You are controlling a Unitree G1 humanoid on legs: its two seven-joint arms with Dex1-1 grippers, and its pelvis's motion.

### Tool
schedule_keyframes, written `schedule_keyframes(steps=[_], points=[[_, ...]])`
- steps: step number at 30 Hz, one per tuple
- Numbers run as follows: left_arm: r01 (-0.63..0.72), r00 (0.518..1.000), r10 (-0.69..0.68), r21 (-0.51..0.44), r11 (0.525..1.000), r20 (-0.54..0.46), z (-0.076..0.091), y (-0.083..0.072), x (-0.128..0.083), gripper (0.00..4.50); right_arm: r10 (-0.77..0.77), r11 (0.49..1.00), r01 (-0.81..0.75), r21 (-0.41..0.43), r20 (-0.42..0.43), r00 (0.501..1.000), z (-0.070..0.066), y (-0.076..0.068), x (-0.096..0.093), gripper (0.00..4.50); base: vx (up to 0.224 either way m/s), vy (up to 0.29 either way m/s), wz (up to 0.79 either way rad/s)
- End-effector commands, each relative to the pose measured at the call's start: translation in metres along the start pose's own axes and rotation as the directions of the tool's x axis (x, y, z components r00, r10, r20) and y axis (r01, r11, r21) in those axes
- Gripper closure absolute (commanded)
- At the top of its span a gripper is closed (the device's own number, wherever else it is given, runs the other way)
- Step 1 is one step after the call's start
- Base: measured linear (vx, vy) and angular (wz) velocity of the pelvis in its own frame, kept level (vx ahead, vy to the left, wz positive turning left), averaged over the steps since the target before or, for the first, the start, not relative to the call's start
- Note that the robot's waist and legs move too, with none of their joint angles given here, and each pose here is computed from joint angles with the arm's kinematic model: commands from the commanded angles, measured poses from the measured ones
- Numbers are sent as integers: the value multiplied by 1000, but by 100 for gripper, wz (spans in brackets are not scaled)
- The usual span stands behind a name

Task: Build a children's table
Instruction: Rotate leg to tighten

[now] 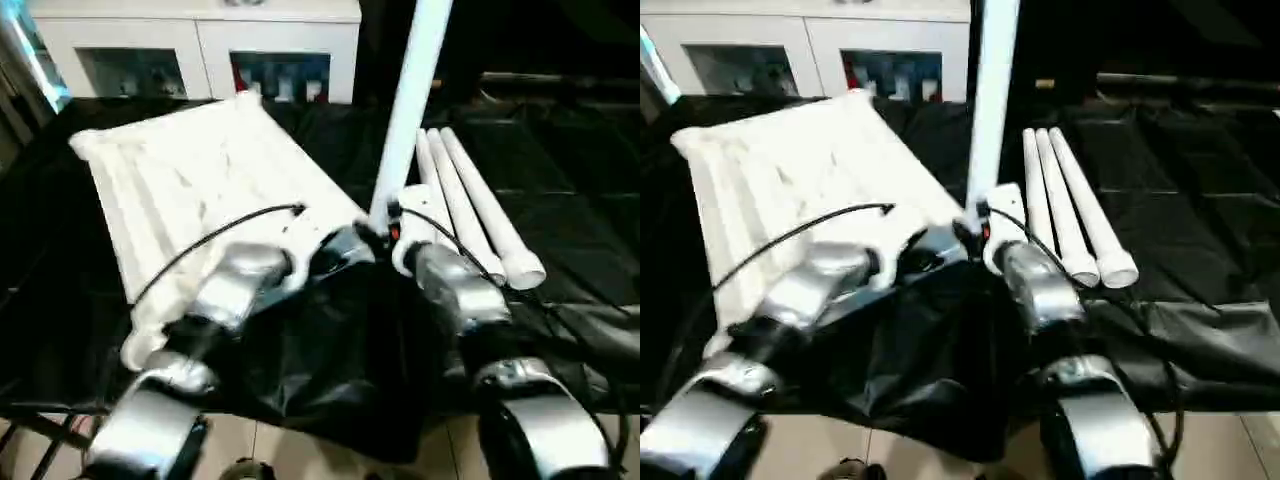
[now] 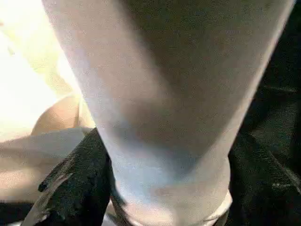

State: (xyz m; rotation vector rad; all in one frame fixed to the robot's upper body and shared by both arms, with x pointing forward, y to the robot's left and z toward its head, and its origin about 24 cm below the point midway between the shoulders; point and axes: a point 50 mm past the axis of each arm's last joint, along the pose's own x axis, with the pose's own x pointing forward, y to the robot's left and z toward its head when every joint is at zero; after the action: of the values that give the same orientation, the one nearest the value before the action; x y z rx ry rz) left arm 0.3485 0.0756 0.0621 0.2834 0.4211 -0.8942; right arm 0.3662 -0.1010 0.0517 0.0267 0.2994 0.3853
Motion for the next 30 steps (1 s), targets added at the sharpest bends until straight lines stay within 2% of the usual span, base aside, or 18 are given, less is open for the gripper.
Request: schedule_keyframes(steps=[1, 2, 4, 7, 8, 9, 11, 14, 16, 22, 24, 28, 30], points=[[-132, 987, 129, 25, 991, 93, 29, 14, -4, 450, 111, 994, -110, 27, -25, 994, -8, 34, 8, 170, 0, 0, 0], [-121, 989, 117, 43, 992, 87, 28, 11, -2, 450, 127, 991, -127, 42, -7, 992, -5, 40, 10, 136, 0, 0, 0], [-115, 990, 111, 45, 992, 84, 27, 10, -2, 450, 131, 990, -131, 49, 1, 991, -3, 41, 10, 102, 0, 0, 0], [-116, 991, 112, 48, 992, 69, 23, 9, -2, 450, 92, 996, -92, 4, 9, 996, -1, 36, 10, 92, 0, 0, 0], [-152, 988, 151, 24, 988, 43, 17, 13, -4, 450, 35, 999, -35, -16, 36, 999, 2, 26, 8, 92, 0, 0, 0], [-152, 988, 151, 24, 988, 43, 17, 13, -4, 450, 35, 999, -35, -16, 36, 999, 2, 26, 8, 92, 0, 0, 0], [-224, 975, 224, -12, 974, 5, 11, 22, -7, 450, -16, 999, 18, -35, 70, 997, 5, 12, 3, 92, 0, 0, 0], [-267, 964, 267, -24, 963, -2, 10, 28, -8, 450, -41, 998, 45, -45, 88, 995, 5, 3, -3, 92, 0, 0, 0], [-273, 961, 274, -25, 962, 24, 13, 29, -8, 450, -49, 998, 53, -46, 89, 995, 3, -2, -7, 92, 0, 0, 0], [-258, 948, 259, -27, 966, 184, 31, 25, -3, 450, -104, 994, 106, -35, 70, 992, -7, -8, -13, 92, 0, 0, 0], [-221, 948, 229, -60, 974, 221, 35, 24, -3, 394, -123, 992, 124, -29, 60, 991, -9, -8, -13, 85, 0, 0, 0], [-240, 935, 247, -62, 969, 254, 40, 26, -7, 372, -109, 993, 111, -42, 56, 992, -9, -5, -13, 85, 0, 0, 0], [-295, 919, 293, -34, 955, 264, 42, 34, -15, 351, -75, 995, 77, -58, 46, 996, -10, 1, -13, 85, 0, 0, 0]])
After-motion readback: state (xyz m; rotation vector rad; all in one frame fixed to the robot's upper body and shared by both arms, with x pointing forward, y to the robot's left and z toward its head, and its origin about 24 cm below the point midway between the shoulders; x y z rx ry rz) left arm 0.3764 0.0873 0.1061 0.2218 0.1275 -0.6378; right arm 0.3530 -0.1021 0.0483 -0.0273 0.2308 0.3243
